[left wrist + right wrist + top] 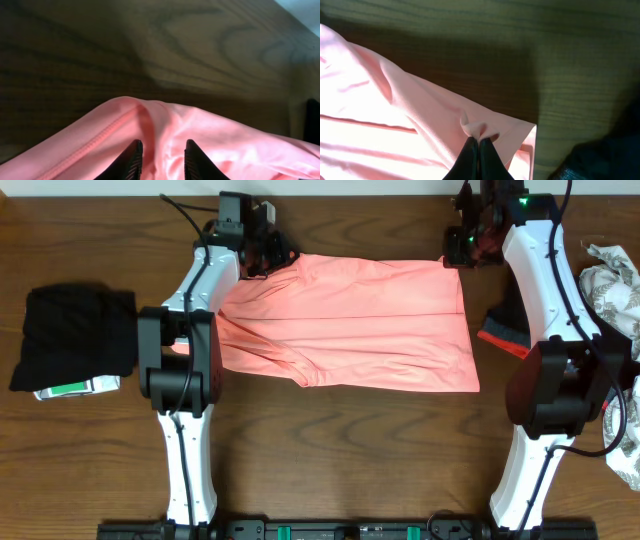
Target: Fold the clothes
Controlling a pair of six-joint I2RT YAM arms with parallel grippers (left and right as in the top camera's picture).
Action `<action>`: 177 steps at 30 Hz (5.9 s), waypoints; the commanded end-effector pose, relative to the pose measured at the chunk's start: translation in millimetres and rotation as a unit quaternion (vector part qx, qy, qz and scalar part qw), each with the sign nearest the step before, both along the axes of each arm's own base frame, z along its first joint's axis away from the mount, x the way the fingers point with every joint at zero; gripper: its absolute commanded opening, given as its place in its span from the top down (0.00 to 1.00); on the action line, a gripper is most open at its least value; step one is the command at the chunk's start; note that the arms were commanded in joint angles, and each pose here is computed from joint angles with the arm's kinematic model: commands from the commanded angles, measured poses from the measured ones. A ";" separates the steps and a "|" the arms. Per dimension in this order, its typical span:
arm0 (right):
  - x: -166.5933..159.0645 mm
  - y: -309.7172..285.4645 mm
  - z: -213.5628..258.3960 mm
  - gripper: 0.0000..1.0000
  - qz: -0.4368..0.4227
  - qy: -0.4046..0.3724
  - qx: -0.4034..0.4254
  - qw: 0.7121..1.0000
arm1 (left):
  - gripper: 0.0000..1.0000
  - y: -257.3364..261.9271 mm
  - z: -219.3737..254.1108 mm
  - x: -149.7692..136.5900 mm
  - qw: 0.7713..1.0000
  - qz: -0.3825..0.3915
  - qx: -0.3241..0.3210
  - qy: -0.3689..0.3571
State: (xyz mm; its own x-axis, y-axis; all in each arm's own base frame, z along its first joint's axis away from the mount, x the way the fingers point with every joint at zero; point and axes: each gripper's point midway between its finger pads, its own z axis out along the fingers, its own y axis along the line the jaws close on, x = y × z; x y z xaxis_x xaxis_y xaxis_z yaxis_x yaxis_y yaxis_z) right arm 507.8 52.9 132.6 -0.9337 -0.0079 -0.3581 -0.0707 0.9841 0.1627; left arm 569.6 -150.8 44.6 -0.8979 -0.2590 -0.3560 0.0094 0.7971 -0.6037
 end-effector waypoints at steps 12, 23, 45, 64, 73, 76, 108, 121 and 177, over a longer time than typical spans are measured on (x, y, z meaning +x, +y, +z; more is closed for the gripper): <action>-2.7 -1.9 10.4 0.99 0.007 -0.008 -0.004 1.000 | 0.68 -21.9 -33.5 11.6 1.000 0.016 -0.022 0.002; -3.4 -2.0 10.1 0.99 0.007 -0.006 -0.004 1.000 | 0.63 -23.3 -32.5 13.7 1.000 0.018 -0.023 -0.003; -3.4 -2.8 10.1 0.99 0.011 -0.007 -0.007 1.000 | 0.94 -24.4 0.1 -4.8 0.999 -0.035 -0.025 -0.006; -30.0 -30.0 0.5 0.99 -0.024 0.056 -0.006 0.998 | 0.94 17.9 69.4 -55.9 0.996 -0.025 0.077 0.030; -44.3 -36.7 -3.0 0.99 -0.031 0.087 -0.006 0.996 | 0.94 24.1 55.4 -98.0 0.988 -0.044 0.094 0.116; -47.3 -37.6 -3.9 0.99 -0.032 0.093 -0.006 0.995 | 0.94 25.0 53.3 -105.6 0.985 -0.050 0.098 0.130; -111.0 -44.7 -71.7 0.99 -0.028 0.223 -0.034 0.974 | 0.83 34.5 44.1 -171.2 0.955 -0.078 0.115 0.260; -135.4 -43.9 -68.5 0.92 -0.017 0.270 -0.035 0.962 | 0.79 42.0 41.2 -173.5 0.952 -0.073 0.137 0.265; -143.7 18.6 -64.2 0.99 0.067 0.226 0.067 0.970 | 0.93 -62.0 -21.2 -172.5 0.932 -0.248 0.223 0.144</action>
State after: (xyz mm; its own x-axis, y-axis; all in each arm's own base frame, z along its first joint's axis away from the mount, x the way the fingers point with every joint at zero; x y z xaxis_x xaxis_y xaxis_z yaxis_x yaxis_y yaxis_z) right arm 344.8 69.3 29.6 -0.9707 -0.1263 0.2045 -0.0546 0.9445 0.3239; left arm 400.1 -217.2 30.2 -0.9350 0.3448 -0.0831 0.3544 0.8994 -0.2559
